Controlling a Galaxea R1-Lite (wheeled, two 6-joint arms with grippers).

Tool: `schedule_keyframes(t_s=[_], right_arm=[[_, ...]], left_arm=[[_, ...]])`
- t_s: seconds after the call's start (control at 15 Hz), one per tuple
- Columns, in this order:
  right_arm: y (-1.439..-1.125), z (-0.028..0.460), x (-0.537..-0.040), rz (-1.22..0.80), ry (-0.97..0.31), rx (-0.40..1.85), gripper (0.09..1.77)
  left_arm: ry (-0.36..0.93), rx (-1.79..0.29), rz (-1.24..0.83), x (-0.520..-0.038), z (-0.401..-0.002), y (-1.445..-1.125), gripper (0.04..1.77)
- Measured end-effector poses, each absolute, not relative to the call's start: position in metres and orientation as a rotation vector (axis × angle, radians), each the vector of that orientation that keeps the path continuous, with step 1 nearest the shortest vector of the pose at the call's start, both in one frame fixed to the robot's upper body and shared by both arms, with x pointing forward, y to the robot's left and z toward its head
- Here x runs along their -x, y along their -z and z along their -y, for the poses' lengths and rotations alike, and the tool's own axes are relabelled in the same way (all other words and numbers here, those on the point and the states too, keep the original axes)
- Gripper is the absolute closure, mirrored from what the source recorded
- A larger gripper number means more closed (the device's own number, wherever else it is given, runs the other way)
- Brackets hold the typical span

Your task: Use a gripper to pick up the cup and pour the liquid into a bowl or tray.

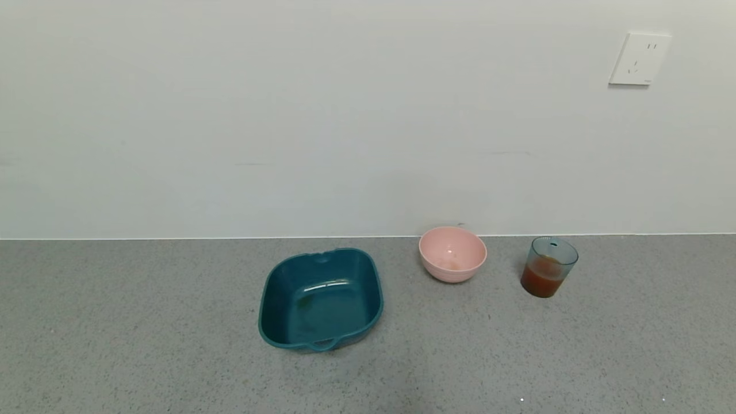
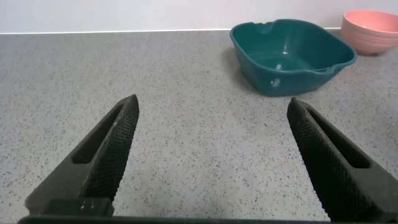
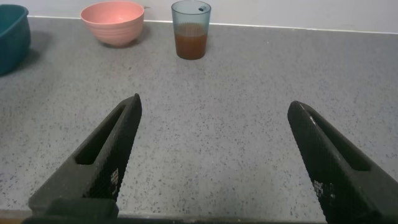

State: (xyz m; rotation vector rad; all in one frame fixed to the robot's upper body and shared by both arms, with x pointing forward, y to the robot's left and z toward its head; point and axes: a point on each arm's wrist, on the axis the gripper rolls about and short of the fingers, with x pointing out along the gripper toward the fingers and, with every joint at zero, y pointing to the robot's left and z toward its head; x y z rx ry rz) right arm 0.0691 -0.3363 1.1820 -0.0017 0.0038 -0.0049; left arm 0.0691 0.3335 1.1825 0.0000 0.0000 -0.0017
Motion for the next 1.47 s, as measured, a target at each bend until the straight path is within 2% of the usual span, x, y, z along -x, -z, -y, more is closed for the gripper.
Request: schedule_keyframes(t_s=[0.6, 0.8, 1.13, 1.47], right_arm=[[-1.182, 0.336, -0.069, -0.008, 0.012, 0.001, 0.15], [-1.195, 0.336, -0.065, 0.011, 0.006, 0.010, 0.15], [-1.248, 0.336, -0.064, 0.020, 0.013, 0.019, 0.15], [-1.310, 0.337, -0.103, -0.086, 0.020, 0.021, 0.15]], left_arm=[[0.002, 0.000, 0.000, -0.069, -0.334, -1.182, 0.09], [0.002, 0.000, 0.000, -0.069, -0.334, -1.182, 0.09], [0.002, 0.000, 0.000, -0.069, -0.334, -1.182, 0.09], [0.002, 0.000, 0.000, -0.069, -0.334, -1.182, 0.09]])
